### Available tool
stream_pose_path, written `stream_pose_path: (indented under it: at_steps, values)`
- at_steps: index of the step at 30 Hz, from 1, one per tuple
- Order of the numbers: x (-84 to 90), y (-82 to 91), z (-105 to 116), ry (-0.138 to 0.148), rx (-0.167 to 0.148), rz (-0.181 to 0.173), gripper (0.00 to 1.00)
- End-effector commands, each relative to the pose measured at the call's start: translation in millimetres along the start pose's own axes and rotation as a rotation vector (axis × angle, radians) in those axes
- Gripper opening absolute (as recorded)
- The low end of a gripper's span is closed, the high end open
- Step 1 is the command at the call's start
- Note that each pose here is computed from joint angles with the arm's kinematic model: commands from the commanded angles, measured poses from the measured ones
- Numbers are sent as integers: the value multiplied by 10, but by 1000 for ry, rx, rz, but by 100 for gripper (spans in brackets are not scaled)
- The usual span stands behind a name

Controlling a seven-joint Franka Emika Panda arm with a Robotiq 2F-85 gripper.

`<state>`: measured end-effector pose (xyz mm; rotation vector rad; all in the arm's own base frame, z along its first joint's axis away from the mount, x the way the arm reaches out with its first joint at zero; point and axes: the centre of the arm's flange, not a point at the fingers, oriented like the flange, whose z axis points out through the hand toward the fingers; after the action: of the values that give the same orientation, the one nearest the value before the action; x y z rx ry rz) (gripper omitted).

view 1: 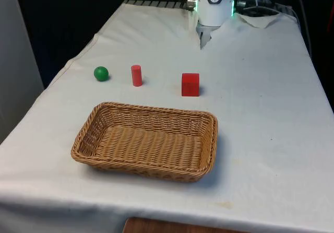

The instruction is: Pick up the object to the left of the cylinder and place it into the basket.

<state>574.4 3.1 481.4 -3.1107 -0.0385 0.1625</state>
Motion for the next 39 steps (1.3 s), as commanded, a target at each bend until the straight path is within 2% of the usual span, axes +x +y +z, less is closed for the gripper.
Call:
stream_pose_path:
  at_steps: [1,2,9,10,11,12,19,20,21,23,29,30,31,38,39]
  values:
    - [-2,-15,19,-2,0,1,100]
    - [-9,-47,37,15,-1,7,100]
    - [-58,-164,220,28,-6,17,100]
    - [-44,-143,211,10,2,11,100]
    - [-63,-181,247,30,-7,18,100]
    - [-80,-208,293,34,-7,20,100]
    - [-143,-289,488,45,-14,26,100]
    - [-131,-285,491,27,-6,22,100]
    - [-151,-301,523,46,-16,27,100]
    - [-168,-323,606,49,-22,25,100]
    - [-177,-315,739,68,-39,21,100]
    - [-174,-310,737,53,-29,19,100]
    - [-179,-313,753,70,-42,21,100]
    - [-197,-300,925,97,-59,16,100]
    - [-193,-299,910,80,-47,13,100]
